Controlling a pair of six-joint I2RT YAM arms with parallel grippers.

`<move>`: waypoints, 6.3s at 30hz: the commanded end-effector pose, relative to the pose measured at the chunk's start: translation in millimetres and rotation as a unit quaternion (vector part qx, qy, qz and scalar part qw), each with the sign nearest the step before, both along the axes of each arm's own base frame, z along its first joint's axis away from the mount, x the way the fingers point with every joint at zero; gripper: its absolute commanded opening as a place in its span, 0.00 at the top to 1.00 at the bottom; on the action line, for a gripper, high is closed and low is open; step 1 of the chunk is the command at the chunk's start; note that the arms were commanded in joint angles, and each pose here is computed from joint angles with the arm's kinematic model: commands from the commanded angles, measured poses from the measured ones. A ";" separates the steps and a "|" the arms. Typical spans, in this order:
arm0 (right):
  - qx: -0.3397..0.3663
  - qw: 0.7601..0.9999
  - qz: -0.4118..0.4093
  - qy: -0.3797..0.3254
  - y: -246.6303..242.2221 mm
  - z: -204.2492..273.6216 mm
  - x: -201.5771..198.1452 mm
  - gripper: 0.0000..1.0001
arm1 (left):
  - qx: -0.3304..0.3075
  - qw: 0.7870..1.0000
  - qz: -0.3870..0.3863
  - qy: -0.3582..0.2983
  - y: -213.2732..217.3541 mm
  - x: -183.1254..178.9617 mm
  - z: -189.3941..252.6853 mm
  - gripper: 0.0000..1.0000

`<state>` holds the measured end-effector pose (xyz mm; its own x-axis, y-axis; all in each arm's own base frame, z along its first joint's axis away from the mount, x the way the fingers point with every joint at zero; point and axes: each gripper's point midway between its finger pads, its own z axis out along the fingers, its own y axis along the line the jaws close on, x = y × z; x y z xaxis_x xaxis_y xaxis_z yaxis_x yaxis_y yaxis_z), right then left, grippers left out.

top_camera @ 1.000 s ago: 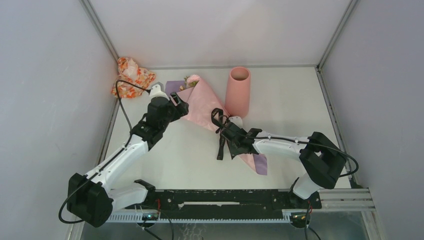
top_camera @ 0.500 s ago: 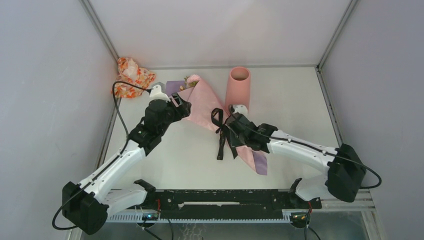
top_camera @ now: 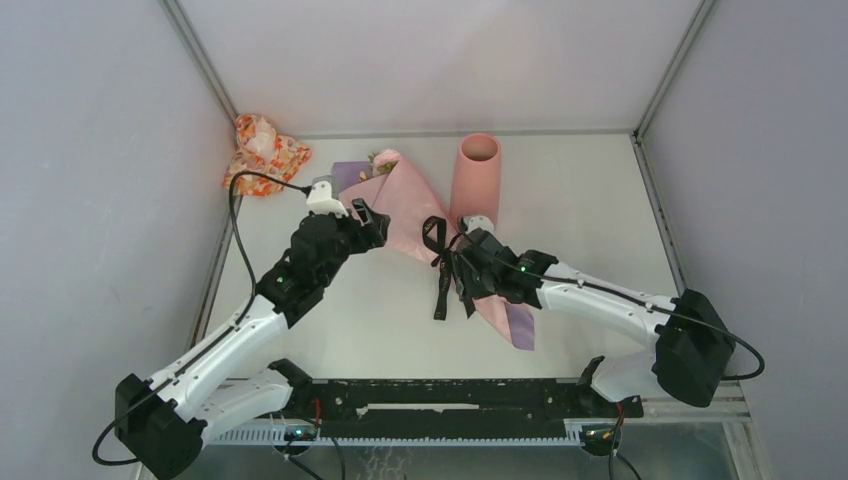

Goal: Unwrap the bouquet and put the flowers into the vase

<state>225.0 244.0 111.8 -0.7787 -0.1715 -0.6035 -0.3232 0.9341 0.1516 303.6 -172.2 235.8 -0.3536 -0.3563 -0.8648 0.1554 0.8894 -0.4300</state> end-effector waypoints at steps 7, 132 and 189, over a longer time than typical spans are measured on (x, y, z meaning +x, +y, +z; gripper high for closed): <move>-0.003 0.999 0.022 0.041 15.4 -55.2 -7.9 0.46 | -0.001 1.000 0.000 -0.021 -2.7 5.2 10.6 0.26; 0.141 0.990 0.008 -0.006 -13.0 26.5 94.7 1.00 | 0.016 0.959 -0.121 0.257 -188.1 -29.6 -172.5 0.68; 0.222 0.913 -0.341 -0.022 -221.6 28.5 97.4 1.00 | -0.047 0.944 0.300 0.131 145.9 -77.9 -31.5 1.00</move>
